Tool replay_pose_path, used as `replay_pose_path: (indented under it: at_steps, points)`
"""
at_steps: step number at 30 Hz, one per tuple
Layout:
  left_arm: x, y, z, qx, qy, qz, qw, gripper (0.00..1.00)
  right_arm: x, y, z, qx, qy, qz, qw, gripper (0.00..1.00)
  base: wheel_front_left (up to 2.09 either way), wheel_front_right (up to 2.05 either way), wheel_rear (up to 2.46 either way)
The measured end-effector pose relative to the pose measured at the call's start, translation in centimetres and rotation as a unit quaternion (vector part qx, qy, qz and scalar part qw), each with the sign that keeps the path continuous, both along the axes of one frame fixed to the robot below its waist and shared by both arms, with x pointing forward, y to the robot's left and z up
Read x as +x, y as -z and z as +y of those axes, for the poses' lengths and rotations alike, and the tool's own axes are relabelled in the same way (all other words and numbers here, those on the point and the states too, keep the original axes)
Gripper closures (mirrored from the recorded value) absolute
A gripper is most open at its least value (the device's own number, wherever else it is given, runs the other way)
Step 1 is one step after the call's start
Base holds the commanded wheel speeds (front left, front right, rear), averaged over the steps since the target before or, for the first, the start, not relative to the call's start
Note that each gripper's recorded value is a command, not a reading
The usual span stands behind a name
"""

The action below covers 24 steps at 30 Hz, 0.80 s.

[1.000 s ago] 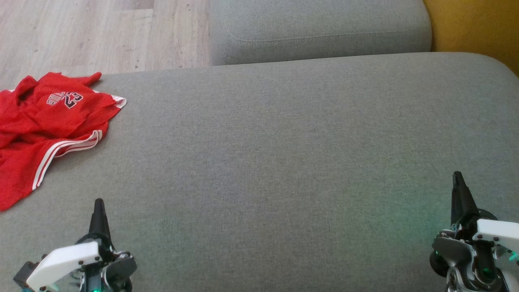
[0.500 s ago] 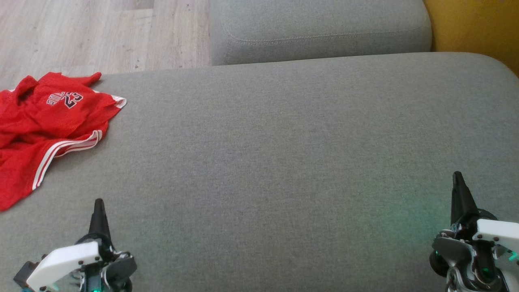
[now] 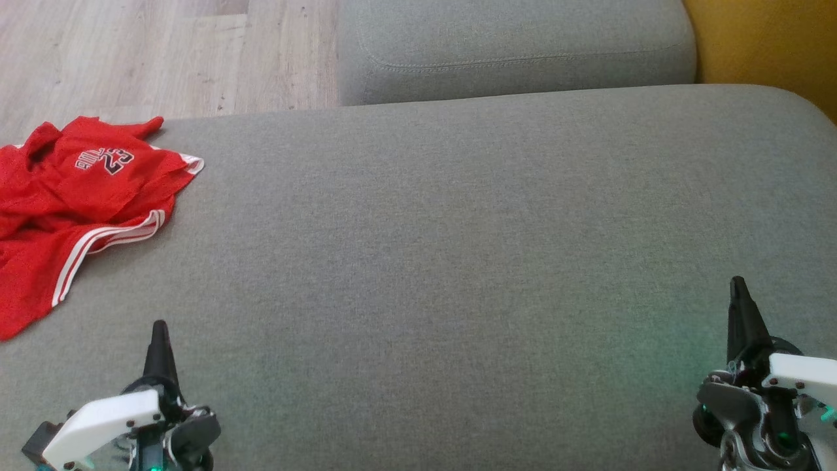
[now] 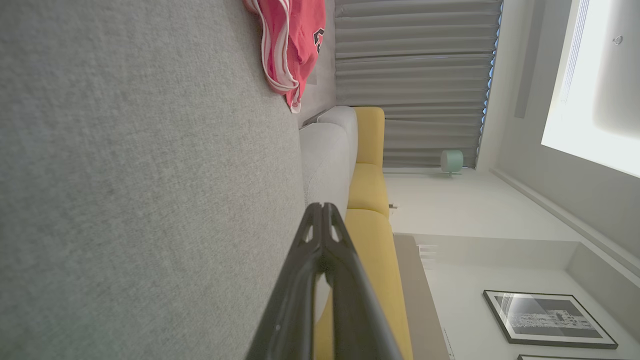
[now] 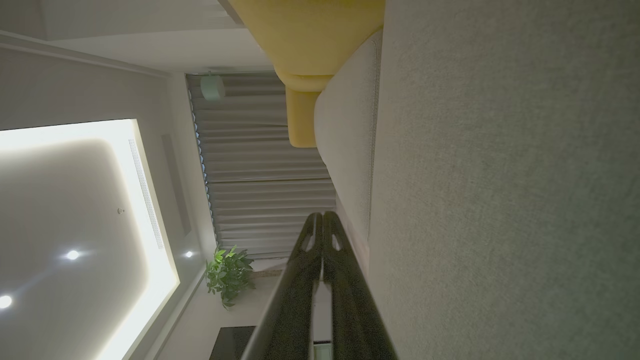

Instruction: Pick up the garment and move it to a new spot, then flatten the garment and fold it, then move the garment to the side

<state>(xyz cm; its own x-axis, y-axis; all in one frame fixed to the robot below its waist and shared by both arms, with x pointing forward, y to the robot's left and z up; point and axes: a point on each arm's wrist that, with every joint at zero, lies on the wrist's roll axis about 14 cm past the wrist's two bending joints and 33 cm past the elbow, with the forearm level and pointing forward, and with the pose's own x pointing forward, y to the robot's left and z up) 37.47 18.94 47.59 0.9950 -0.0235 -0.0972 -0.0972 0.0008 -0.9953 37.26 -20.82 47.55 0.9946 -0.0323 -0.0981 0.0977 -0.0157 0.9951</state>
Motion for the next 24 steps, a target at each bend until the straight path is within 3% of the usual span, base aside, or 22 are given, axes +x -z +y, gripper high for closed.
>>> replay_pose_path:
  at_steps: [10,11,18,24]
  points:
    - [0.0,0.0,0.0,0.000,0.000,0.000,1.000,1.00,0.0,0.0,0.0,0.000,0.000,0.000,1.000,1.00,0.00,0.00,0.00]
    - [0.0,0.0,0.0,0.000,0.000,0.000,1.000,0.00,0.0,0.0,0.0,0.000,0.000,0.000,1.000,0.00,0.00,0.00,0.00]
    - [-3.1,5.2,-0.3,-0.006,0.001,0.082,0.997,0.00,-3.1,5.2,0.1,0.010,0.004,0.082,0.997,0.00,0.00,0.00,0.00]
    - [-3.2,5.0,-0.6,-0.003,0.000,0.079,0.997,0.00,-3.2,5.3,0.5,0.007,0.001,0.083,0.997,0.00,0.00,0.00,0.00]
